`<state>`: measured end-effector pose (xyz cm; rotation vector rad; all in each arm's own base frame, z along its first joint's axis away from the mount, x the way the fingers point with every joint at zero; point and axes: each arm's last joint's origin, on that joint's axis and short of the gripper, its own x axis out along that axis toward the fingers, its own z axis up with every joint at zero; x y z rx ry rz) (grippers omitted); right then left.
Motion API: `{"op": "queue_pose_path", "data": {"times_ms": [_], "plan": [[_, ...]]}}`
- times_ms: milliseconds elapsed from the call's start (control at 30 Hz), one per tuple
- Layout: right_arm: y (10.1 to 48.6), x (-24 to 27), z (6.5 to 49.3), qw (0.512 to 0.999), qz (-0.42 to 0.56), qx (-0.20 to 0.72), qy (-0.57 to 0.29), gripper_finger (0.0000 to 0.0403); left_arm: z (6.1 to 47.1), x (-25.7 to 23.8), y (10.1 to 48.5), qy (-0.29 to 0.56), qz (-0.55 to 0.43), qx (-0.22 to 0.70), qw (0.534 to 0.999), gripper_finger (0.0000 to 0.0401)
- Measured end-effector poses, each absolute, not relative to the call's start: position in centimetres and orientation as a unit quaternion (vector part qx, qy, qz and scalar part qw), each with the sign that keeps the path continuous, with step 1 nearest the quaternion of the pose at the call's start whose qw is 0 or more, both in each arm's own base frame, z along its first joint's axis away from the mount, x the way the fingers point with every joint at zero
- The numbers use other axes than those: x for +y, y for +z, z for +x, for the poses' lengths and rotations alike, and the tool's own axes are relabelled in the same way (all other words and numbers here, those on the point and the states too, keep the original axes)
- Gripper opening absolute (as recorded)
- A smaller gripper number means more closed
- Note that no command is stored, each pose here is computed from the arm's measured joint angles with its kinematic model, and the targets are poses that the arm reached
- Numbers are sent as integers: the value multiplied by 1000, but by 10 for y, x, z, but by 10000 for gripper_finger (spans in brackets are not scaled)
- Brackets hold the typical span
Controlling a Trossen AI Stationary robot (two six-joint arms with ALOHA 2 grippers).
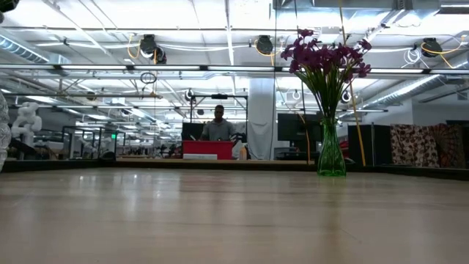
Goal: Sort flowers into vase by color
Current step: Put the white flower into the transparent vase
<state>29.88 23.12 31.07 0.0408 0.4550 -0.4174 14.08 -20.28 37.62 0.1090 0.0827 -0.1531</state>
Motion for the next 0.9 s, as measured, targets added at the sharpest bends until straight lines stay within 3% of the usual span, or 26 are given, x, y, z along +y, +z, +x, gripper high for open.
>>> {"op": "queue_pose_path", "data": {"times_ms": [900], "plan": [[311, 231, 299, 953, 22, 222, -204, 171, 158, -240, 336, -22, 119, 73, 990, 17]]}}
